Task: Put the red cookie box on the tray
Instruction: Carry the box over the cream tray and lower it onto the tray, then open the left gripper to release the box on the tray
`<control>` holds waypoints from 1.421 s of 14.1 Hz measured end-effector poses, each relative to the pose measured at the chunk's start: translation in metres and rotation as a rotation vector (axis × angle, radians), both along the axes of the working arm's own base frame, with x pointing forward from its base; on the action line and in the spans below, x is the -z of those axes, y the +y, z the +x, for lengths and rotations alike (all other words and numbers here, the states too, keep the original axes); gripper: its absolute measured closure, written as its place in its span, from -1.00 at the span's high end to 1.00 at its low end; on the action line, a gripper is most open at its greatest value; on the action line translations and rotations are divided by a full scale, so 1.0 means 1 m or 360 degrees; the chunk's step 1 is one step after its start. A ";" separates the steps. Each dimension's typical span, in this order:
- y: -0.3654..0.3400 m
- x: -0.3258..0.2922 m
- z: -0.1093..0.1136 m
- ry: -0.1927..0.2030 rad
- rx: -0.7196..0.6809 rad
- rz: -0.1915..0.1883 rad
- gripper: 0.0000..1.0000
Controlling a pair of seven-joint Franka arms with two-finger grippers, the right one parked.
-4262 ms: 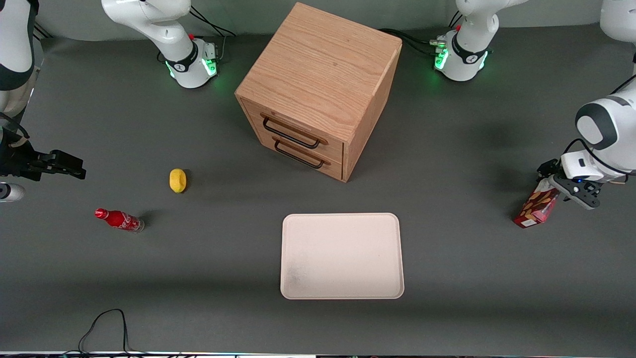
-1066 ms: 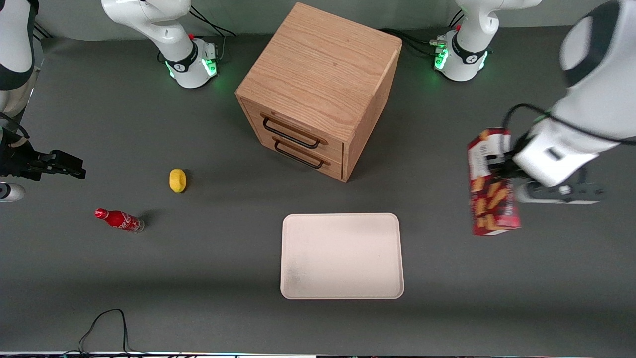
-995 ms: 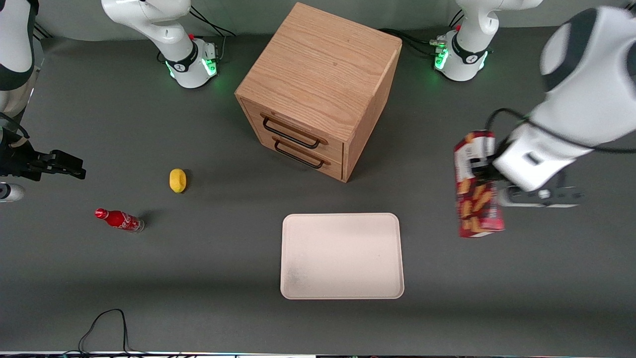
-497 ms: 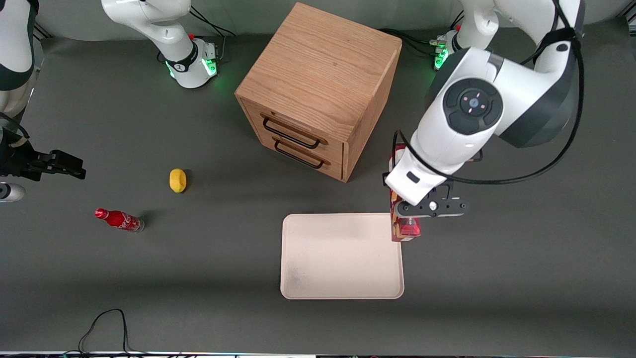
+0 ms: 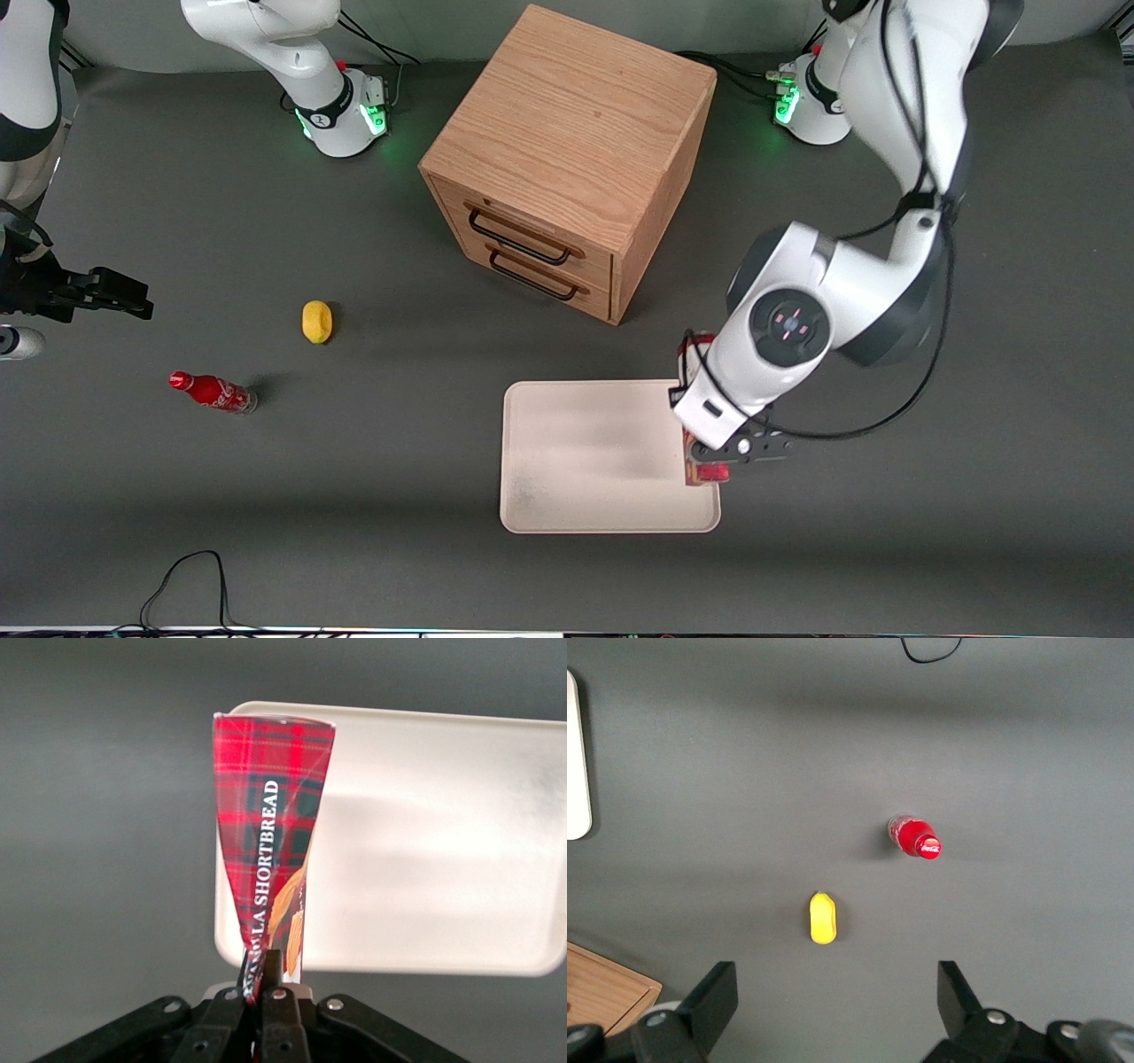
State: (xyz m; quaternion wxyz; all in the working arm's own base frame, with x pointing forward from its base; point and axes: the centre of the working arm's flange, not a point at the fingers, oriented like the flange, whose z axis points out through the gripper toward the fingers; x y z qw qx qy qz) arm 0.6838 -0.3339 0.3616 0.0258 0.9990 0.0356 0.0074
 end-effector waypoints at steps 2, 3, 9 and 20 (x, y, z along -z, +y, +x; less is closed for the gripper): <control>0.001 0.030 0.006 -0.0024 -0.0009 -0.0009 -0.96; 0.004 0.040 0.009 -0.0035 -0.0010 0.0001 -0.96; 0.006 0.086 0.016 -0.0082 0.0007 0.0033 -0.96; 0.007 0.098 0.019 -0.0109 0.0027 0.0060 0.21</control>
